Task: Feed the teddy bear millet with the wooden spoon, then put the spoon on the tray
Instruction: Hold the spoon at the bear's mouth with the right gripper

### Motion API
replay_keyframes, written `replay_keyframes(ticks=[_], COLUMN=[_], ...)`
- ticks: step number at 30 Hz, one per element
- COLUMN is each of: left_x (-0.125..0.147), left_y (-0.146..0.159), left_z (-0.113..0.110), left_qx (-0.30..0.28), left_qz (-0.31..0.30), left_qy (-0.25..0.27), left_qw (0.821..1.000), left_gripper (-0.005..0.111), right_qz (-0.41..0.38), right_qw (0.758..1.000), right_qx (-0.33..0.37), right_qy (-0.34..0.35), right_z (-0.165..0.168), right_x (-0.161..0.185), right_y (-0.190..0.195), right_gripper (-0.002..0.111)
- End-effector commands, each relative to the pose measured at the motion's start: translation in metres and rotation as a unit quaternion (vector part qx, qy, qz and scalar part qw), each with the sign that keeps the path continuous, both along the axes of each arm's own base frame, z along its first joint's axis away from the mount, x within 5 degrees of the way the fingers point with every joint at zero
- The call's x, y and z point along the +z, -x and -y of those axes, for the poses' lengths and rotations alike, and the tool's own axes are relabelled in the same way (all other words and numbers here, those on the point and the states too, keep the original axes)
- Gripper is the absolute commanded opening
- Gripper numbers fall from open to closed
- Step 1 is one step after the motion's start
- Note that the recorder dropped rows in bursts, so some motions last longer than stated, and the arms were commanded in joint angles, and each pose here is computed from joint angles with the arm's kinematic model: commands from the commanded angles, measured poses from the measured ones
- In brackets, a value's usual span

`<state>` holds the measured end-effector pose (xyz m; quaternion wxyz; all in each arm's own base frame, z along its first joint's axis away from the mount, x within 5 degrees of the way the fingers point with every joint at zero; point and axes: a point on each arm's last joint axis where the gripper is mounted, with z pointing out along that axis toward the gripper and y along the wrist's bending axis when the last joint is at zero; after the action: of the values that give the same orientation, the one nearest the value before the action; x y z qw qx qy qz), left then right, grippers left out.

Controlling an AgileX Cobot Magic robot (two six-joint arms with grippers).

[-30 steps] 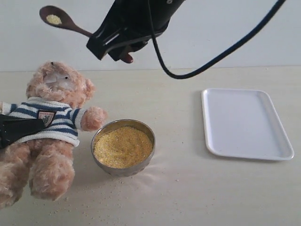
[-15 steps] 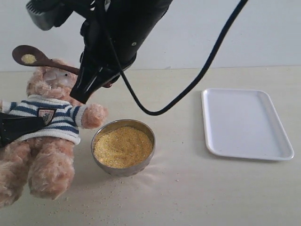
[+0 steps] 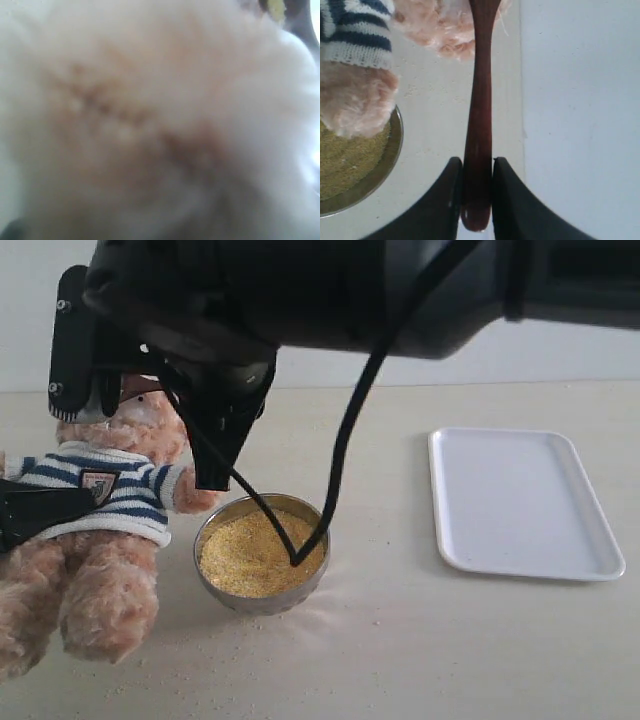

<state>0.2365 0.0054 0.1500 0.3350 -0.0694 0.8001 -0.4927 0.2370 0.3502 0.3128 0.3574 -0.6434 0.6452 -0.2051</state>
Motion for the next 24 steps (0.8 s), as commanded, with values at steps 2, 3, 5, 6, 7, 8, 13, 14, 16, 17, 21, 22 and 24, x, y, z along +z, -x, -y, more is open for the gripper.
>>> replay_keyframes(ticks=[2, 3, 5, 6, 7, 8, 13, 14, 16, 17, 21, 22, 24], left_x=[0.0039, 0.0039, 0.0039, 0.0039, 0.0039, 0.0039, 0.0039, 0.0039, 0.0039, 0.0039, 0.0039, 0.0039, 0.0039], left_y=[0.0002, 0.0002, 0.0002, 0.0002, 0.0002, 0.0002, 0.0002, 0.0002, 0.0002, 0.0002, 0.0002, 0.0002, 0.0002], left_z=[0.003, 0.003, 0.003, 0.003, 0.003, 0.003, 0.003, 0.003, 0.003, 0.003, 0.003, 0.003, 0.003], left_qx=[-0.004, -0.004, -0.004, -0.004, -0.004, -0.004, -0.004, -0.004, -0.004, -0.004, -0.004, -0.004, -0.004], left_qz=[0.009, 0.009, 0.009, 0.009, 0.009, 0.009, 0.009, 0.009, 0.009, 0.009, 0.009, 0.009, 0.009], left_qy=[0.02, 0.02, 0.02, 0.02, 0.02, 0.02, 0.02, 0.02, 0.02, 0.02, 0.02, 0.02, 0.02], left_qw=[1.0, 1.0, 1.0, 1.0, 1.0, 1.0, 1.0, 1.0, 1.0, 1.0, 1.0, 1.0, 1.0], left_gripper=[0.005, 0.005, 0.005, 0.005, 0.005, 0.005, 0.005, 0.005, 0.005, 0.005, 0.005, 0.005, 0.005], right_qz=[0.055, 0.054, 0.055, 0.055, 0.055, 0.055, 0.057, 0.059, 0.069, 0.072, 0.075, 0.076, 0.08], right_qw=[0.997, 0.997, 0.997, 0.997, 0.997, 0.997, 0.997, 0.996, 0.995, 0.995, 0.994, 0.994, 0.994], right_qx=[-0.012, -0.015, -0.017, -0.017, -0.017, -0.017, -0.023, -0.025, -0.028, -0.029, -0.019, -0.015, -0.005], right_qy=[0.043, 0.043, 0.045, 0.045, 0.045, 0.045, 0.052, 0.055, 0.064, 0.066, 0.078, 0.079, 0.077], right_z=[-0.0026, -0.0022, -0.0018, -0.0018, -0.0018, -0.0018, 0.0, 0.0005, 0.0021, 0.0024, 0.0011, -0.0003, -0.0038], right_x=[0.0004, 0.0003, 0.0004, 0.0004, 0.0004, 0.0004, 0.0006, 0.0008, 0.0022, 0.0026, 0.0027, 0.0028, 0.0032], right_y=[0.0026, 0.0026, 0.0026, 0.0026, 0.0026, 0.0026, 0.0022, 0.002, 0.0008, 0.0005, 0.0029, 0.0049, 0.0091], right_gripper=[0.0, 0.0, 0.0, 0.0, 0.0, 0.0, 0.0, 0.0, 0.0, 0.0, 0.0, 0.0, 0.0])
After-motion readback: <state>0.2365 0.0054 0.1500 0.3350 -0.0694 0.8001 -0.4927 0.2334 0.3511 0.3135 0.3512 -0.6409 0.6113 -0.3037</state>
